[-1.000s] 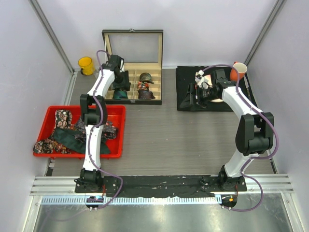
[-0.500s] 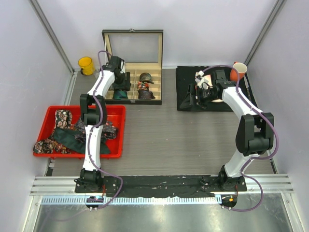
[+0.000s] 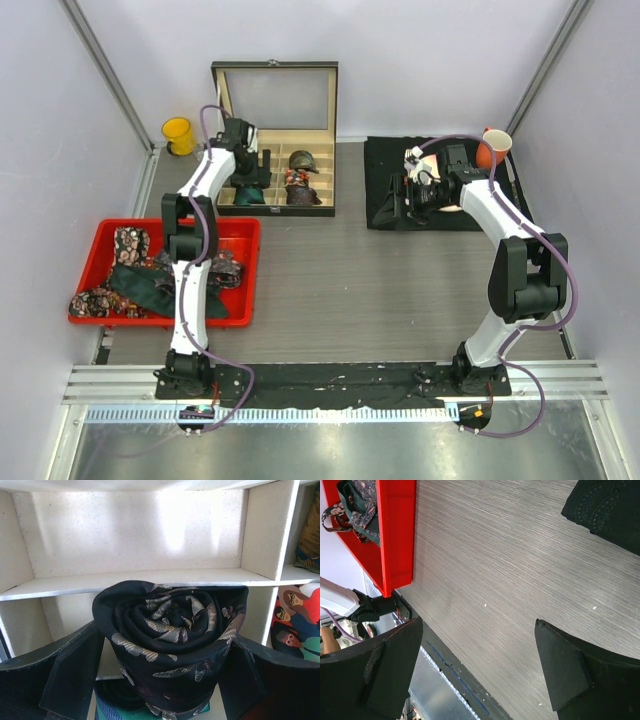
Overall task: Roll the ties
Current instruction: Place the tie in the storage box.
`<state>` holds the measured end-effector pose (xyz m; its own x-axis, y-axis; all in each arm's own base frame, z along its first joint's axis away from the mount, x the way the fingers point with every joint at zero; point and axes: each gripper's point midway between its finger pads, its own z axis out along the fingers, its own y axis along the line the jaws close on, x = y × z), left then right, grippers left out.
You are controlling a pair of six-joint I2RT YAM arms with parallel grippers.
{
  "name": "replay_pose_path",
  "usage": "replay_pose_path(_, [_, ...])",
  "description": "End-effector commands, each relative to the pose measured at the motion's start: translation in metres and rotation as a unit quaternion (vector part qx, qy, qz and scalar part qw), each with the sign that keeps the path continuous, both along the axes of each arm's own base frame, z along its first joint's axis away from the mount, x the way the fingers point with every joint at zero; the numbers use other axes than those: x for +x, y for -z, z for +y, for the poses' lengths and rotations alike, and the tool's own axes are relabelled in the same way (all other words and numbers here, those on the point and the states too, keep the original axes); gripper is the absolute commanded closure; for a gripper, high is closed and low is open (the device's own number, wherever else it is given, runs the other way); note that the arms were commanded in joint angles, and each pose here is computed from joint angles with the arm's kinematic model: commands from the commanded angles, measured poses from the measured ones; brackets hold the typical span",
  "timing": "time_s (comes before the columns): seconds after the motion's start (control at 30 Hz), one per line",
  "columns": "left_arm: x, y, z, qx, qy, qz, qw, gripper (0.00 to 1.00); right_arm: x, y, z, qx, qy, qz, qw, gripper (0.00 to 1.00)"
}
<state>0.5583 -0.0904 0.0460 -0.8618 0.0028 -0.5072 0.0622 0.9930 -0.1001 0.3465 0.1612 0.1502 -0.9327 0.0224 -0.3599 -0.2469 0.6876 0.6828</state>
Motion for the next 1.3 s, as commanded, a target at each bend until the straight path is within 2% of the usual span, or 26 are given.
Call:
replay_pose_path(0.0, [-0.006, -0.033, 0.001, -0.008, 0.015, -0.019, 1.0, 0.12, -0.004, -0.02, 0.001, 0.011, -0.008, -0.032, 0.999, 0.0])
replay_pose_path(0.3, [-0.006, -0.046, -0.01, -0.034, 0.043, -0.055, 0.997, 0.08, -0.002, -0.021, 0.002, 0.012, -0.008, -0.033, 0.999, 0.01])
replay_pose_path(0.43, [-0.006, -0.051, -0.018, -0.053, 0.055, -0.064, 0.995, 0.0, 0.0, -0.023, 0.001, 0.012, -0.007, -0.036, 0.999, 0.0])
replay_pose_path(0.67, [-0.008, -0.047, -0.023, -0.071, 0.064, -0.045, 0.994, 0.0, 0.0, -0.024, 0.001, 0.013, -0.006, -0.034, 0.999, 0.0])
replay_pose_path(0.87, [-0.002, -0.065, -0.027, -0.083, 0.064, -0.095, 0.99, 0.0, -0.003, -0.024, 0.001, 0.013, -0.007, -0.034, 0.999, 0.0])
replay_pose_path(1.07, [0.004, -0.065, -0.02, -0.067, 0.051, -0.113, 0.99, 0.0, -0.002, -0.026, 0.001, 0.016, -0.006, -0.035, 0.999, 0.0])
replay_pose_path(1.27, [0.012, -0.064, -0.021, -0.069, 0.055, -0.13, 0.988, 0.07, -0.004, -0.025, 0.001, 0.016, -0.007, -0.034, 0.999, 0.0])
